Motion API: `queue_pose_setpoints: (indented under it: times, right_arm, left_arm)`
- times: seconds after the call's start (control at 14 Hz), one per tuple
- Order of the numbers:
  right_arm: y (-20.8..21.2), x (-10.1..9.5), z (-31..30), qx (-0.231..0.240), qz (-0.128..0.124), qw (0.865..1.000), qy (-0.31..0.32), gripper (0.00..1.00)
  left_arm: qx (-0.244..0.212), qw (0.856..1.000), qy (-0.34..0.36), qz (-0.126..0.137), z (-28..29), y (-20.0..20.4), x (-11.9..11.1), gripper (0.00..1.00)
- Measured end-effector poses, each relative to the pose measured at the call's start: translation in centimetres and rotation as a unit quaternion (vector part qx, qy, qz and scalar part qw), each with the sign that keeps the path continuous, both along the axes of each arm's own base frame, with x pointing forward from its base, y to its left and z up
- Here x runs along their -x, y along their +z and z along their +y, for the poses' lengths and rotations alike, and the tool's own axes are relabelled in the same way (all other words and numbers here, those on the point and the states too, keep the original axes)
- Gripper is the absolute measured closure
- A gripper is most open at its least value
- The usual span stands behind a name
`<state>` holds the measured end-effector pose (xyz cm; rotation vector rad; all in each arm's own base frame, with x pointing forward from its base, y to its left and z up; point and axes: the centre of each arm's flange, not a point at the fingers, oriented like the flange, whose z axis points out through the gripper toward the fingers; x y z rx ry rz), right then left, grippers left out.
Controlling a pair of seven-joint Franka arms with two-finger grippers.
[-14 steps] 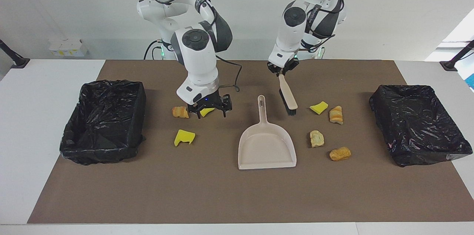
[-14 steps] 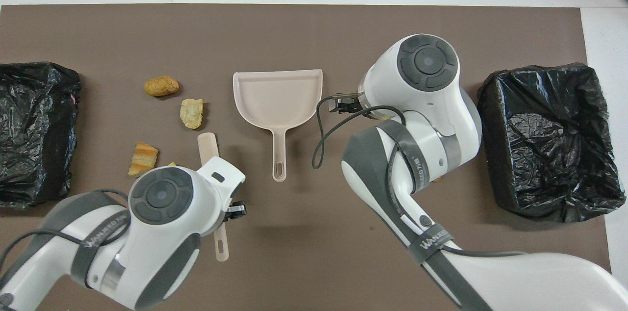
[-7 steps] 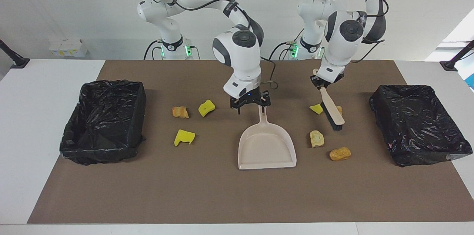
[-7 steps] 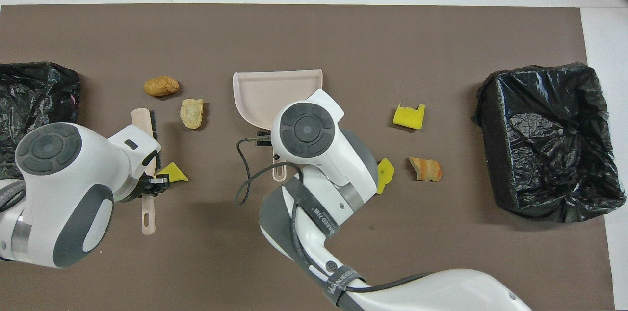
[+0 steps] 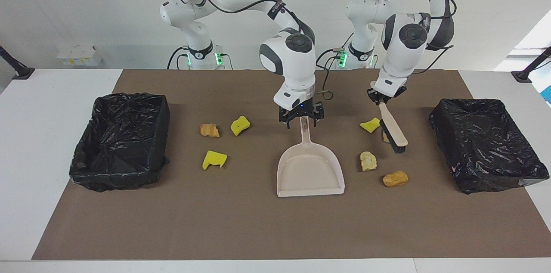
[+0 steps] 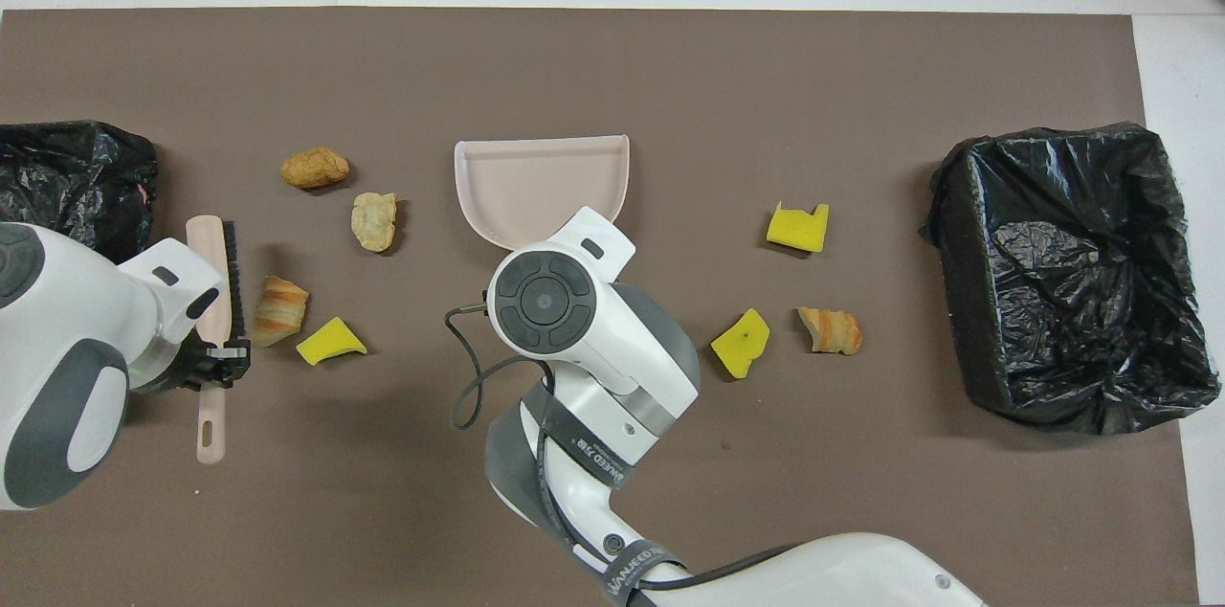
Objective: Sweep and dump trash in bin
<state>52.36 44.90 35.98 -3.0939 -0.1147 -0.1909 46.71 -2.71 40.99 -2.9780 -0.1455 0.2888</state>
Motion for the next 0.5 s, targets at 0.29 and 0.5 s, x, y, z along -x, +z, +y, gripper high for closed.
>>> queue_pose_setpoints:
  times: [0.29,0.5]
  right_arm:
    - [-1.5,0.1,0.3,0.013,-0.008,1.0,0.013,0.44]
    - [-1.5,0.2,0.6,0.019,-0.014,1.0,0.021,0.69]
  left_arm:
    - [-0.002,1.0,0.0,0.015,0.2,-0.5,1.3,0.74]
    - [-0.003,1.0,0.003,0.027,0.4,-0.6,2.0,0.74]
